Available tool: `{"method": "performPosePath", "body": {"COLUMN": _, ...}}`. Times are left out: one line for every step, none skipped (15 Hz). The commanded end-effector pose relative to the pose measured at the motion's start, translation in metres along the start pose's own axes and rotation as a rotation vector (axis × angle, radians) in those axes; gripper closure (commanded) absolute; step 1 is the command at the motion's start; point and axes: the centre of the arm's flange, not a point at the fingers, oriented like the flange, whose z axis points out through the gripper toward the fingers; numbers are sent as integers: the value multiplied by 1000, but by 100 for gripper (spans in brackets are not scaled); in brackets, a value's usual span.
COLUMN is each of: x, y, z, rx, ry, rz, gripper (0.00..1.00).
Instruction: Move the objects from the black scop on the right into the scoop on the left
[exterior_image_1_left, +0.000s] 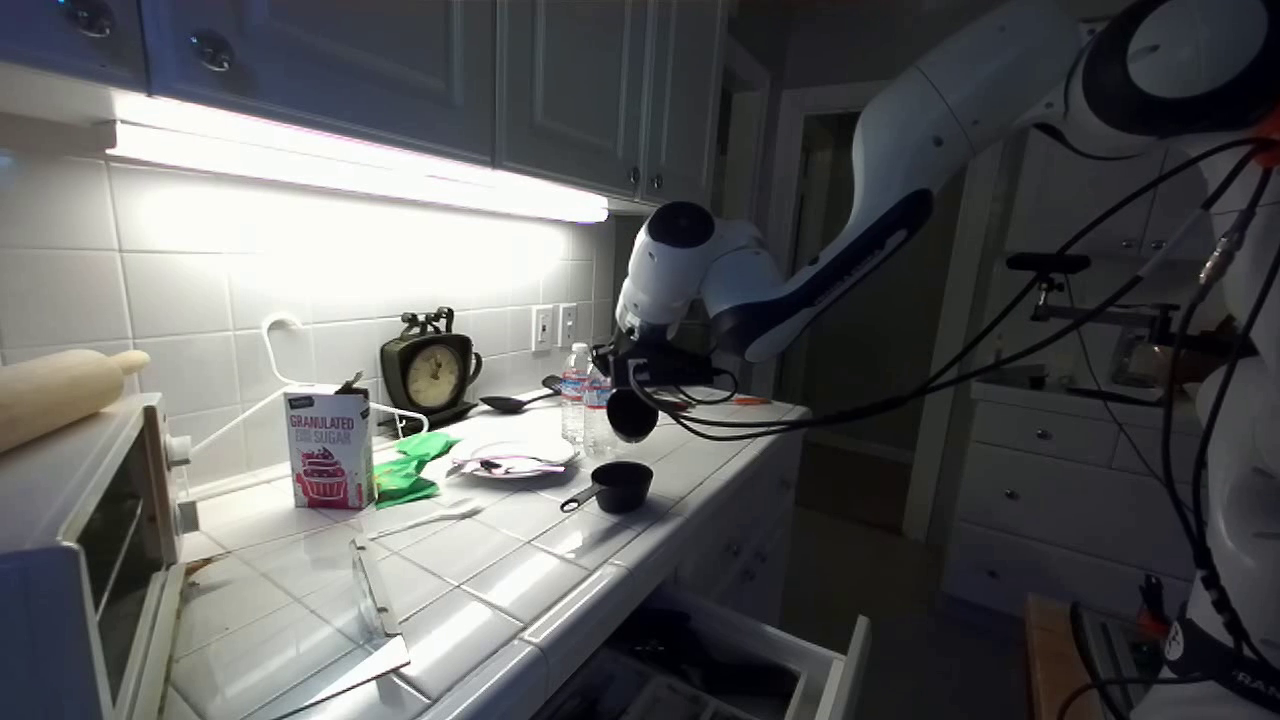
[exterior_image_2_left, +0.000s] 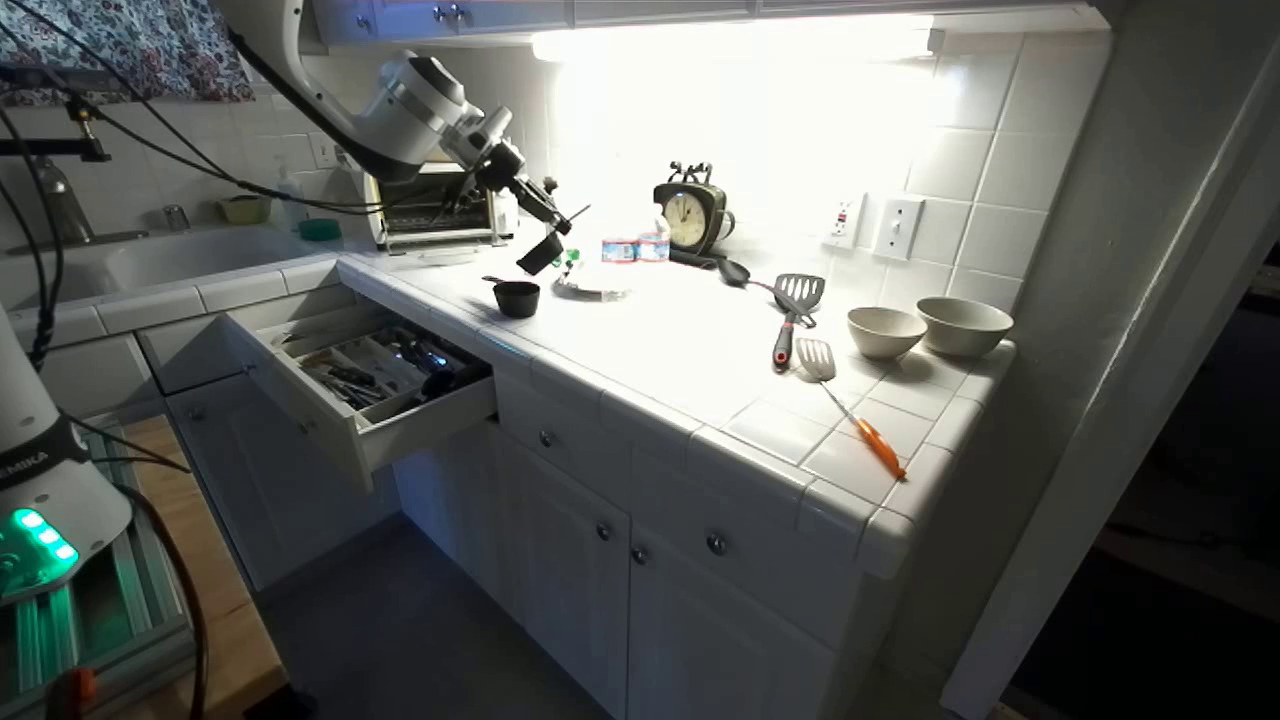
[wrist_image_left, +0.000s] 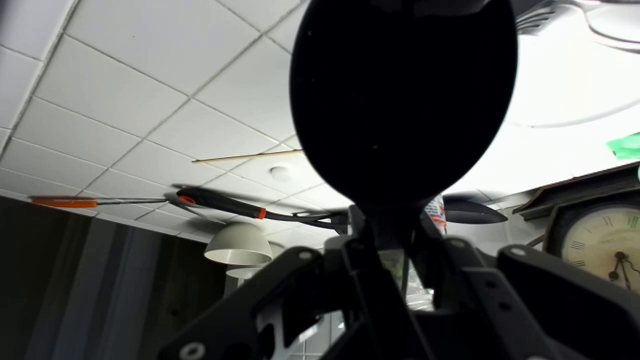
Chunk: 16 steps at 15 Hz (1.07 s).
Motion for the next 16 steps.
{"method": "performPosePath", "body": {"x": -4, "y": 10, "z": -13, "rx": 4, "ry": 35, "rz": 13, "gripper": 94}}
{"method": "performPosePath", "body": {"x": -3, "y": 11, "z": -13, "rx": 6, "ry": 39, "rz": 14, "gripper": 94}}
{"method": "performPosePath", "body": {"x": -3, "y": 11, "z": -14, "rx": 7, "ry": 41, "rz": 16, "gripper": 94}}
{"method": "performPosePath", "body": {"x": -2, "y": 11, "z": -15, "rx": 8, "ry": 44, "rz": 17, "gripper": 94}}
{"method": "performPosePath", "body": {"x": -2, "y": 11, "z": -16, "rx": 9, "ry": 47, "rz": 17, "gripper": 94}}
{"method": "performPosePath", "body": {"x": -2, "y": 11, "z": -16, "rx": 10, "ry": 50, "rz": 18, "gripper": 94}}
{"method": "performPosePath", "body": {"x": -2, "y": 11, "z": -16, "rx": 11, "ry": 54, "rz": 19, "gripper": 94}}
{"method": "performPosePath", "body": {"x": -2, "y": 11, "z": -16, "rx": 11, "ry": 56, "rz": 19, "gripper": 94}}
{"method": "performPosePath", "body": {"x": -2, "y": 11, "z": -16, "rx": 11, "ry": 57, "rz": 20, "gripper": 94}}
{"method": "performPosePath", "body": {"x": -2, "y": 11, "z": -16, "rx": 11, "ry": 57, "rz": 21, "gripper": 94}}
{"method": "performPosePath", "body": {"x": -2, "y": 11, "z": -16, "rx": 12, "ry": 58, "rz": 23, "gripper": 94}}
{"method": "performPosePath", "body": {"x": -2, "y": 11, "z": -16, "rx": 12, "ry": 59, "rz": 24, "gripper": 94}}
{"method": "performPosePath", "body": {"x": -2, "y": 11, "z": -16, "rx": 12, "ry": 59, "rz": 25, "gripper": 94}}
{"method": "performPosePath", "body": {"x": -2, "y": 12, "z": -16, "rx": 12, "ry": 61, "rz": 27, "gripper": 94}}
{"method": "performPosePath", "body": {"x": -2, "y": 12, "z": -16, "rx": 12, "ry": 65, "rz": 28, "gripper": 94}}
{"method": "performPosePath", "body": {"x": -2, "y": 12, "z": -16, "rx": 13, "ry": 67, "rz": 29, "gripper": 94}}
